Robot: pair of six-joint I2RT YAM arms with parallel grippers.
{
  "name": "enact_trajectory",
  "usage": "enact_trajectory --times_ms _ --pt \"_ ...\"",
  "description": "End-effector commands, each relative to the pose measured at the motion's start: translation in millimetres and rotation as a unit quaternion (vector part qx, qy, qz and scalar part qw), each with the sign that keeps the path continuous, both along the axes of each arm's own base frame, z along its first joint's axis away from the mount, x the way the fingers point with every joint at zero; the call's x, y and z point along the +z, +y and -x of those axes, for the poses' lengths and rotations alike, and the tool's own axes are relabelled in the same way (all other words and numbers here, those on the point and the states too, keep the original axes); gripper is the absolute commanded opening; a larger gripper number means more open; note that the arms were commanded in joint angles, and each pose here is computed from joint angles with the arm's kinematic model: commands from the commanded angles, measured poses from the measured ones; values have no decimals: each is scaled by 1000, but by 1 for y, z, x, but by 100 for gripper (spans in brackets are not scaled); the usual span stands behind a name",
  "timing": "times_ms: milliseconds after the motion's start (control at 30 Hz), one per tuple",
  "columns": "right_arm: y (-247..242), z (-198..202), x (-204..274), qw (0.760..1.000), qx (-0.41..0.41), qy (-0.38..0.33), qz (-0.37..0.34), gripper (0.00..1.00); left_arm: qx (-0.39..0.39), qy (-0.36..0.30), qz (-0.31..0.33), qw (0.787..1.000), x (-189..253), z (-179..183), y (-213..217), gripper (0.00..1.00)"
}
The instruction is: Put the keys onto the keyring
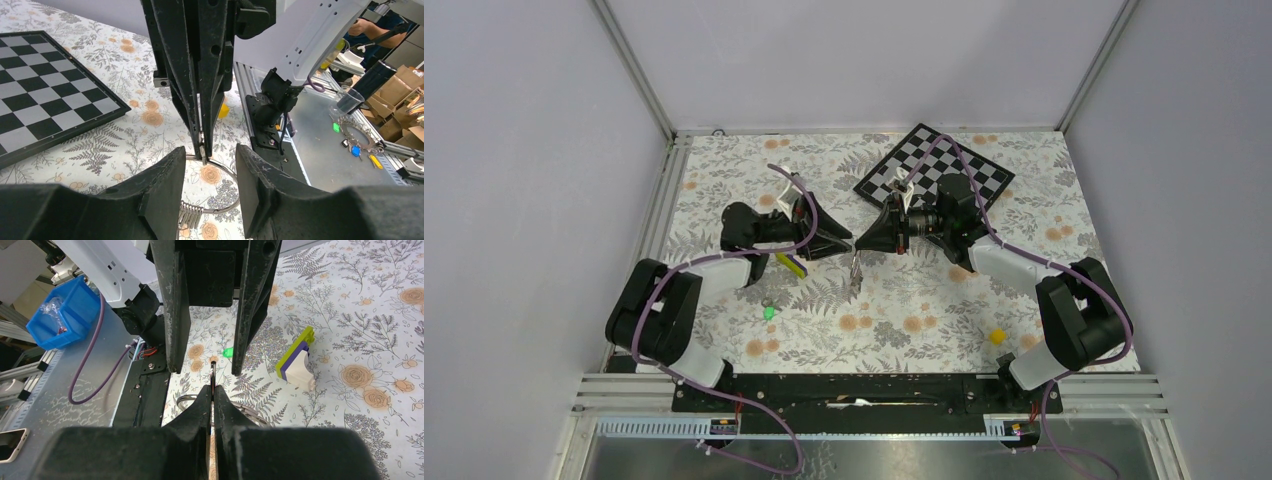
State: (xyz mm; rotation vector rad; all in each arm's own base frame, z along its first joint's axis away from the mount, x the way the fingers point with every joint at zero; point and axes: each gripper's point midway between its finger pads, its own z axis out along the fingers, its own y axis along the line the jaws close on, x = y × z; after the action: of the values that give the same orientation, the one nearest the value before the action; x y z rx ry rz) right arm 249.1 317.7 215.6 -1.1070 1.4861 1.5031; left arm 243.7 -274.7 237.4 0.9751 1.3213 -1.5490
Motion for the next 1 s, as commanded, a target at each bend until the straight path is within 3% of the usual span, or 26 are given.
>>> enact_trajectory --times_ms 0,200,367,533,667,800,967 --pt "-1 -1 20 999 -1 -37 -19 0 14 -29 -6 999 8 -3 -1 46" --pt "-2 -1 21 999 -3 -46 -12 0 62 -61 -46 995 3 -10 6 49" --pt "-3 -1 20 999 -3 -51 -9 0 66 -46 -106 991 -9 -17 9 56" --pt "-4 -1 23 998 -5 -58 -6 0 52 -54 -105 992 1 -10 10 58" --pt "-5 0 26 998 -6 -63 -7 0 59 -26 -115 991 2 -12 10 60" --pt "-4 -1 27 998 -7 -61 -10 0 48 14 -110 993 1 -11 3 55" --pt "-2 -2 25 999 -8 -45 -15 0 27 9 -89 996 3 -1 -10 52"
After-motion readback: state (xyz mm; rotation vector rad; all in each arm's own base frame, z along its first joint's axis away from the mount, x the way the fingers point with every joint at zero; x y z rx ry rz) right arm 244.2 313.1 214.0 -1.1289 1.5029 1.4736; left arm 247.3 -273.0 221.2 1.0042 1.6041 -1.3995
